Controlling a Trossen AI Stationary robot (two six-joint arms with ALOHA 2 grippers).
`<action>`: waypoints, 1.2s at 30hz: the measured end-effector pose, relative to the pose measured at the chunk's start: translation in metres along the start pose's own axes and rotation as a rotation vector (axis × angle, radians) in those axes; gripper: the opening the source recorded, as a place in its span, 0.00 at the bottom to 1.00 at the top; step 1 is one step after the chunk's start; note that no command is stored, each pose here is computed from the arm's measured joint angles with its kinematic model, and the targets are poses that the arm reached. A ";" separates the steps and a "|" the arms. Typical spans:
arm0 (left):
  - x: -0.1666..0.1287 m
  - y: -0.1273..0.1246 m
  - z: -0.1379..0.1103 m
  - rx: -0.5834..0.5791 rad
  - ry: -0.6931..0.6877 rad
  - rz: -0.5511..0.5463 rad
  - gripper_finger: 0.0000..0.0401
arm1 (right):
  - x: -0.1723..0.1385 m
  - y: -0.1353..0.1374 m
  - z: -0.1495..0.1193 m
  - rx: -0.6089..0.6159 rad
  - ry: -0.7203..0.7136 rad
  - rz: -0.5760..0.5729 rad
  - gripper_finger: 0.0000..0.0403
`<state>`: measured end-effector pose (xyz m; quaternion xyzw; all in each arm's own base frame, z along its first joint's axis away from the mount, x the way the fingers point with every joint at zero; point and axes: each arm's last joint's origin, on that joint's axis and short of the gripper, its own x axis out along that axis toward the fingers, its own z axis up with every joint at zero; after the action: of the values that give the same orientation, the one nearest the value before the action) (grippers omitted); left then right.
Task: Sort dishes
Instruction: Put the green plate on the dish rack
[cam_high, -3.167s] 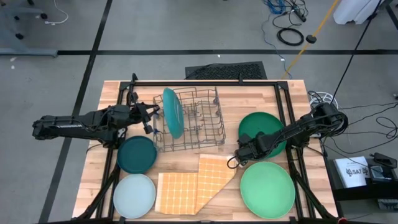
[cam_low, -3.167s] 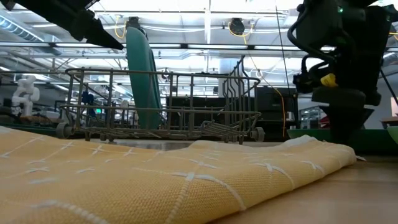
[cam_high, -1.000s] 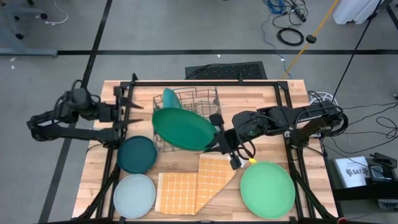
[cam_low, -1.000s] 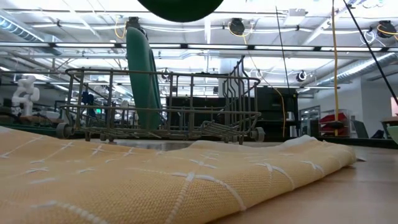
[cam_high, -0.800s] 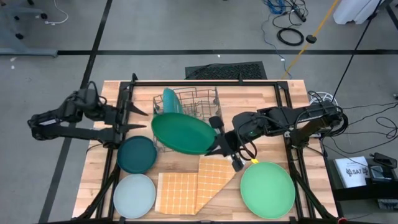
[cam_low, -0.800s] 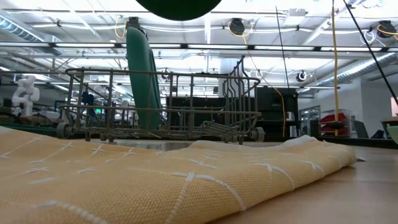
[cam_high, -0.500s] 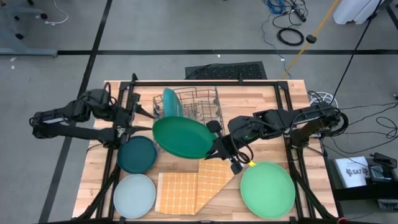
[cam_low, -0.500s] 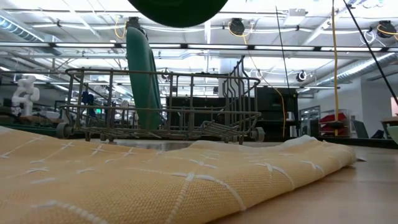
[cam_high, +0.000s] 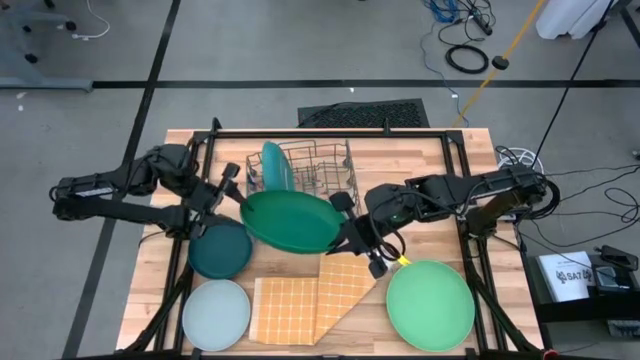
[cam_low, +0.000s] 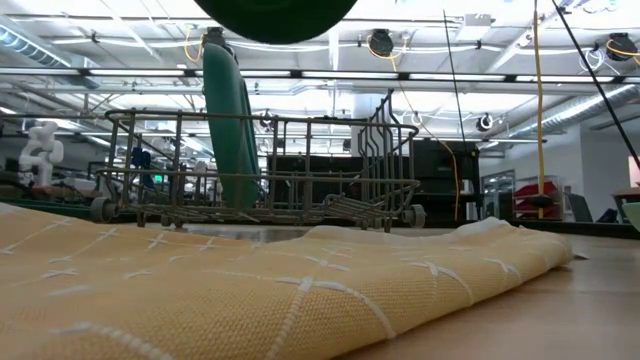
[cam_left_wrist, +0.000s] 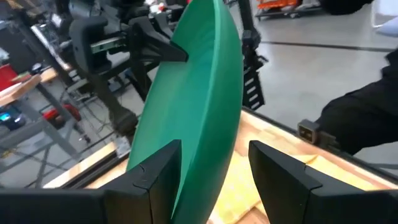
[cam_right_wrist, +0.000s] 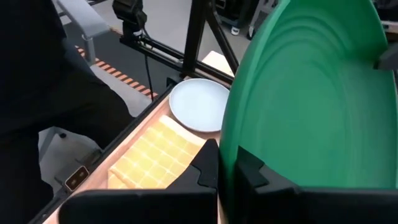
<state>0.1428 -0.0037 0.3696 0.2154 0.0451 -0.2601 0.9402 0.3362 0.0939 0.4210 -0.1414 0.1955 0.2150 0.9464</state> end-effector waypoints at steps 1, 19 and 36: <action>0.001 0.000 -0.001 -0.003 0.001 -0.009 0.49 | 0.000 0.000 0.000 -0.004 0.000 0.002 0.00; 0.012 0.001 -0.007 0.048 -0.005 -0.122 0.07 | -0.003 -0.002 0.004 -0.013 -0.041 0.002 0.02; 0.011 -0.005 -0.001 -0.054 -0.032 -0.144 0.06 | -0.011 -0.008 0.013 -0.182 -0.063 -0.227 0.51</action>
<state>0.1502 -0.0122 0.3648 0.1822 0.0522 -0.3292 0.9250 0.3349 0.0874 0.4387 -0.2411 0.1280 0.1276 0.9535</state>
